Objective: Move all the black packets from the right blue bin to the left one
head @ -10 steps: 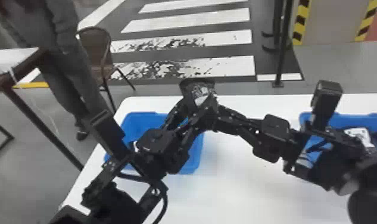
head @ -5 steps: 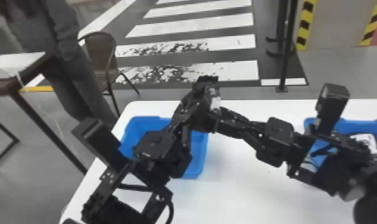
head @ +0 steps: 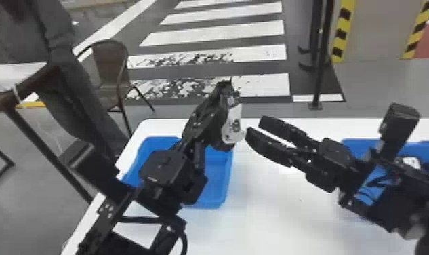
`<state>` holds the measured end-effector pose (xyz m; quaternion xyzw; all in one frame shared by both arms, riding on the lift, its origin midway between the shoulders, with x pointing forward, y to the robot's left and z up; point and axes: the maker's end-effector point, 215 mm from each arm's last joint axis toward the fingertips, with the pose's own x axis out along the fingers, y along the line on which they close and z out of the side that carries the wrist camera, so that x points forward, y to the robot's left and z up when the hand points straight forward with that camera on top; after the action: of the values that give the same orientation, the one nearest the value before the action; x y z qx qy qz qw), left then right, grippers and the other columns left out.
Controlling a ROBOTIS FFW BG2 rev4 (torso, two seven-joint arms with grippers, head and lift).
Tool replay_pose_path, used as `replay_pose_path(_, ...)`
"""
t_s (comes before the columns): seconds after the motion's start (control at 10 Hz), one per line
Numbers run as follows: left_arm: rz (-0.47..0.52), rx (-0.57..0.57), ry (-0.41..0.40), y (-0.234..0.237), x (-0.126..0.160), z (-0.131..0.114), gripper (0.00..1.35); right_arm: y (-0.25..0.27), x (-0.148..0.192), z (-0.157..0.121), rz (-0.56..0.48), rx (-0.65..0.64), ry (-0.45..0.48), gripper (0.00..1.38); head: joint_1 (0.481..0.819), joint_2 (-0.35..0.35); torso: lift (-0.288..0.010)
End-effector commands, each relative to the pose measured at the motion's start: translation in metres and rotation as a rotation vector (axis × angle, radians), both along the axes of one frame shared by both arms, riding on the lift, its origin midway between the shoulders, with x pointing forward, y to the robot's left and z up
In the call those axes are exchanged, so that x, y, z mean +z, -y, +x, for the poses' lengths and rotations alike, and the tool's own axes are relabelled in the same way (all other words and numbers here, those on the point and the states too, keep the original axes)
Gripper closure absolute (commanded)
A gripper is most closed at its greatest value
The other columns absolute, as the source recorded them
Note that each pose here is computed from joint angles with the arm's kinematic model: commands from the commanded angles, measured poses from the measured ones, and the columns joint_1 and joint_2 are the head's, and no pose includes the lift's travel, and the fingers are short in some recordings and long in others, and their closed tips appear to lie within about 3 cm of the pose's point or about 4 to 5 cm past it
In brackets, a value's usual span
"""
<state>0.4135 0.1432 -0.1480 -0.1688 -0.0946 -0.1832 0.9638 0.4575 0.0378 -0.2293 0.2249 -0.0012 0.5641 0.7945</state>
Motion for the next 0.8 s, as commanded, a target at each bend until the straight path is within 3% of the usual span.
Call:
replay_pose_path(0.0,0.012,0.064,0.027,-0.020,0.006,0.001,1.22,0.034,0.001,0.016,0.015,-0.092,-0.006,0.05,0.637,0.236,-0.140)
replay_pose_path(0.1,0.055,0.144,0.029,-0.042,-0.002,0.008,1.22,0.057,-0.002,0.020,-0.003,-0.171,-0.006,0.06,0.626,0.221,-0.140)
replay_pose_path(0.2,0.134,0.221,-0.004,-0.063,-0.034,0.023,1.22,0.079,-0.003,0.021,-0.011,-0.243,-0.010,0.08,0.620,0.211,-0.140)
replay_pose_path(0.5,0.458,0.387,-0.212,-0.136,-0.172,0.089,1.22,0.100,-0.011,0.018,-0.010,-0.296,-0.031,0.08,0.663,0.203,-0.140)
replay_pose_path(0.6,0.507,0.413,-0.250,-0.152,-0.199,0.106,1.22,0.101,-0.009,0.018,-0.009,-0.297,-0.028,0.08,0.687,0.223,-0.140)
replay_pose_path(0.7,0.551,0.462,-0.216,-0.165,-0.202,0.117,1.07,0.101,-0.008,0.017,-0.006,-0.296,-0.027,0.08,0.695,0.242,-0.140)
